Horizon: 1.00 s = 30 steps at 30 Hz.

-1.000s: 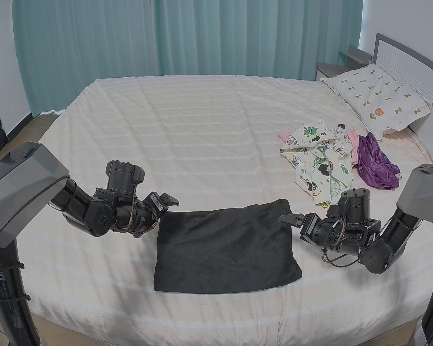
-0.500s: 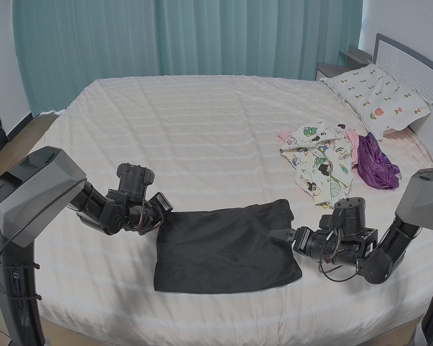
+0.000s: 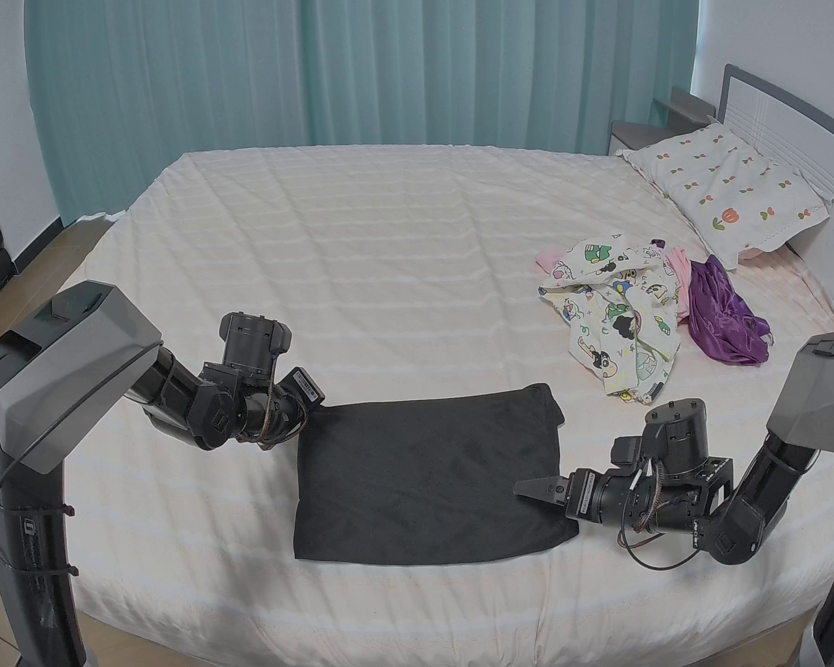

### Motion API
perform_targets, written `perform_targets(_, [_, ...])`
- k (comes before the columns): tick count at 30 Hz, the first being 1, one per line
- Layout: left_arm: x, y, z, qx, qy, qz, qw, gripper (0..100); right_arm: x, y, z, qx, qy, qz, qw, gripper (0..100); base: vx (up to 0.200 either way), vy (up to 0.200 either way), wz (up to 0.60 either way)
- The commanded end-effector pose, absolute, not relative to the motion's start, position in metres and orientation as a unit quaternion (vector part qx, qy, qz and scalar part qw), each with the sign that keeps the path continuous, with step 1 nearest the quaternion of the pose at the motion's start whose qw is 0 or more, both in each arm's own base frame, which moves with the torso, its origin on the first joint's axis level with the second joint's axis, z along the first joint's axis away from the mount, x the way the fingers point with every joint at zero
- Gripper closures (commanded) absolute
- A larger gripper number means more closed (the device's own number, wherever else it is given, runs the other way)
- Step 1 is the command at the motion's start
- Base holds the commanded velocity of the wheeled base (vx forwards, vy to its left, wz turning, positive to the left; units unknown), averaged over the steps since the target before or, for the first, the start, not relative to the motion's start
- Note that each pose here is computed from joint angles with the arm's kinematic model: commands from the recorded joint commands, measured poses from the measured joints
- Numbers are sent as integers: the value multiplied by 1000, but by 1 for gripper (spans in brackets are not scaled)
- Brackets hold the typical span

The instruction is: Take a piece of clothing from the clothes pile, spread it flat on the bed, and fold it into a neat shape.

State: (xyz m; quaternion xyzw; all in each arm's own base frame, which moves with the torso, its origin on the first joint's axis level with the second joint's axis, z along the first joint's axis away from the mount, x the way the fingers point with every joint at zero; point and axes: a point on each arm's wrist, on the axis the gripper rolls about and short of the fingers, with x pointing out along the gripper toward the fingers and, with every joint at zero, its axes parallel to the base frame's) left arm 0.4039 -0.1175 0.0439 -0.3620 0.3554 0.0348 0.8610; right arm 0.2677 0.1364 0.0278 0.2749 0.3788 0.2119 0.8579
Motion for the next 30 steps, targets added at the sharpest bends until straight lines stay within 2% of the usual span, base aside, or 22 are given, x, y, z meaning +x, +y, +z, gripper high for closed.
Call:
perform_targets(1, [404,-115,46,-364,353,37,861,100,264,139,22,272,395,222,849,100,0,0,0])
perform_targets(23, [408,-102,46,-369,348,52,860,100,260,134,20,248,424,214,844,100,0,0,0])
perform_targets(24, [408,-102,47,-370,347,51,860,0,260,134,20,250,425,214,844,0,0,0,0])
perform_targets(30, [403,-101,53,-371,351,50,859,0,264,133,28,260,407,216,848,0,0,0,0])
